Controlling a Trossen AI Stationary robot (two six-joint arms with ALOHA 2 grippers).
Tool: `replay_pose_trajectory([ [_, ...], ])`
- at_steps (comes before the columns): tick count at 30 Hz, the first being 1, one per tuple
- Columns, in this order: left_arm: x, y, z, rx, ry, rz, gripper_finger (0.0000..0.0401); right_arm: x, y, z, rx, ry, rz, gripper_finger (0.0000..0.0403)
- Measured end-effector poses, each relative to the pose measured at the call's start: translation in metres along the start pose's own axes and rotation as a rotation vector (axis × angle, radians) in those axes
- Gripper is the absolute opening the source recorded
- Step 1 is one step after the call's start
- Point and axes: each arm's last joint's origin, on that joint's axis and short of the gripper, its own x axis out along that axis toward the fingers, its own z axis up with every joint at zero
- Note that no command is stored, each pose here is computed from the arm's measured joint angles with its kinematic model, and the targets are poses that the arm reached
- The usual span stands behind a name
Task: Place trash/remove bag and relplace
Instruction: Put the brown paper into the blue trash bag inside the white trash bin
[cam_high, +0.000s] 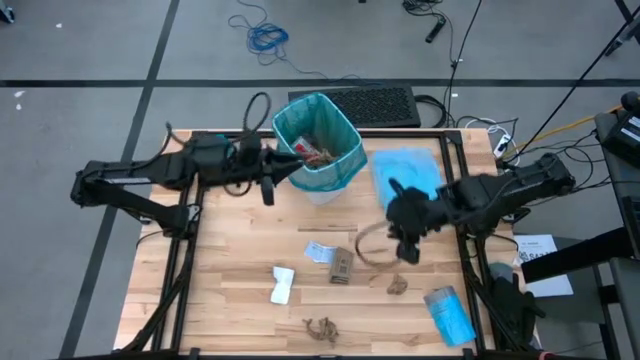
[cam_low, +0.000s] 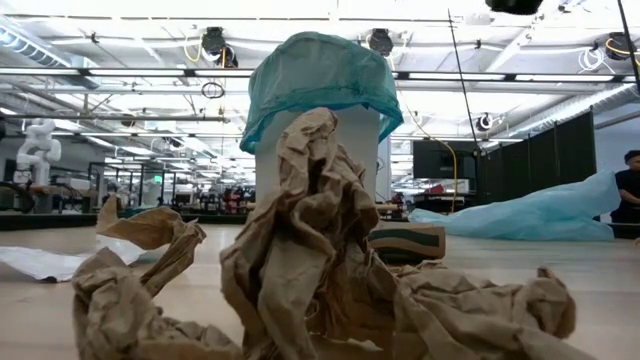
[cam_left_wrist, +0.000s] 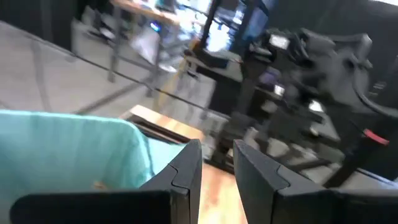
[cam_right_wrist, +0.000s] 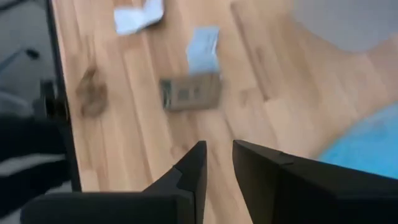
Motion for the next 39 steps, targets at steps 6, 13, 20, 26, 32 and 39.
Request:
replay_pose_trajectory([
  [6,-0.007,-0.017,-0.008,0.017,0.014,0.04,0.0088,0.031,0.022,-0.044,-0.022,0.1,0.017,0.007],
  [13,-0.009,-0.021,-0.011,0.028,0.037,0.024,0.0088,0.086,0.033,-0.1,0.082,0.123,0.11,0.007],
  [20,-0.01,-0.022,-0.015,0.039,0.068,0.021,0.0088,0.109,0.03,-0.129,0.179,0.148,0.162,0.0077],
  [26,-0.01,-0.022,-0.016,0.042,0.078,0.024,0.0088,0.118,0.021,-0.138,0.167,0.156,0.114,0.013],
  [32,-0.01,-0.021,-0.017,0.048,0.097,0.029,0.0088,0.128,0.019,-0.14,0.157,0.116,0.127,0.0197],
  [39,-0.01,-0.02,-0.021,0.053,0.132,0.038,0.0088,0.146,0.014,-0.148,0.174,0.161,0.064,0.0225],
])
